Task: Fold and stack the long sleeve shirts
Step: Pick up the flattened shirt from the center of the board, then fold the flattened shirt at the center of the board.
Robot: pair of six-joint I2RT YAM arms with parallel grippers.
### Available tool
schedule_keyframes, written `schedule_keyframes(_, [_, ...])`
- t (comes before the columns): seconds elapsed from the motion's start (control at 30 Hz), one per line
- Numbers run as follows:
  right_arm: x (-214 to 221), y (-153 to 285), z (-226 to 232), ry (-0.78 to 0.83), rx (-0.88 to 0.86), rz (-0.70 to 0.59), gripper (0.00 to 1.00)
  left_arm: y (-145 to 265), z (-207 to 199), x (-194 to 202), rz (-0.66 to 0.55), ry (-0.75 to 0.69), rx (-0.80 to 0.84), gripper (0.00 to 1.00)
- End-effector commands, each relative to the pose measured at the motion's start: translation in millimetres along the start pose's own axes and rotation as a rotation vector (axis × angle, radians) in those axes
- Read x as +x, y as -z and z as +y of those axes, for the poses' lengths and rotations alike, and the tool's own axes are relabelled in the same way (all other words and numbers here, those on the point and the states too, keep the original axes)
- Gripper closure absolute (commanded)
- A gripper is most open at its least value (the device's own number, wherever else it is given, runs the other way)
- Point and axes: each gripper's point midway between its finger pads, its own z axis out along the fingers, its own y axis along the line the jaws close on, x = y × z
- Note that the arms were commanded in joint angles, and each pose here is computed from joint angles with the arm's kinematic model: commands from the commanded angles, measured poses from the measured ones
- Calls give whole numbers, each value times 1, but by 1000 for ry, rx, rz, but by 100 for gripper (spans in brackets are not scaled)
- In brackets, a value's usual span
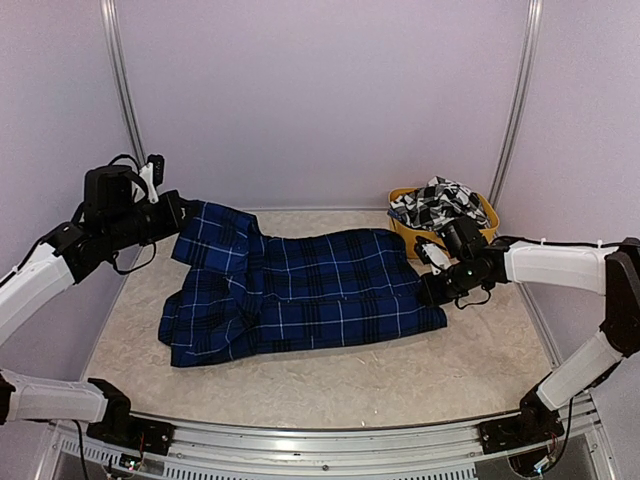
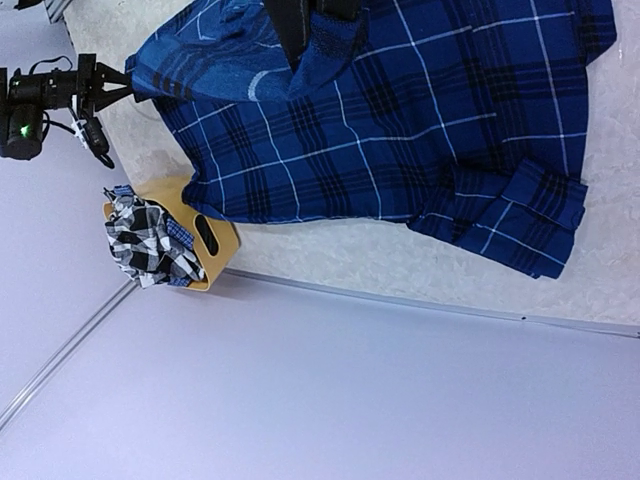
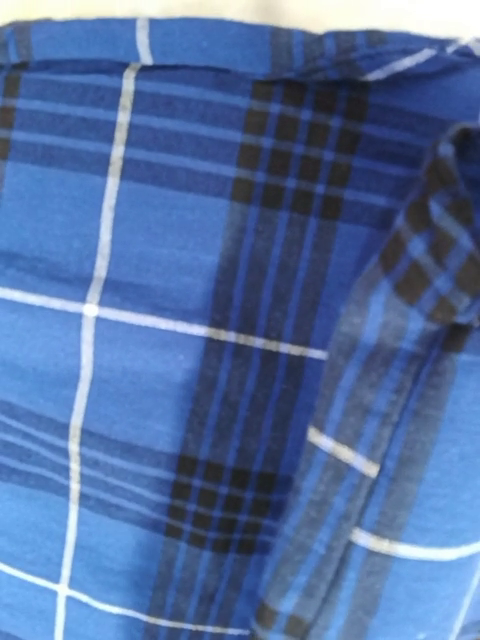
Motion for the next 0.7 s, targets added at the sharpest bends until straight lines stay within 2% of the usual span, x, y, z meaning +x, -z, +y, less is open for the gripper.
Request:
schedule_keyframes(0.0, [-11,4,-6,7,32,-18,100,-15,-1,-11,8,-41,13,100])
schedule_keyframes(0.2, [-23,5,-9,16,55,-45,100,-37,-11,-24,25,-62,53,100])
schedule_keyframes(0.67, [-48,-12,-26,89,160,-31,100,-115,3,-13,131,-107,63,100])
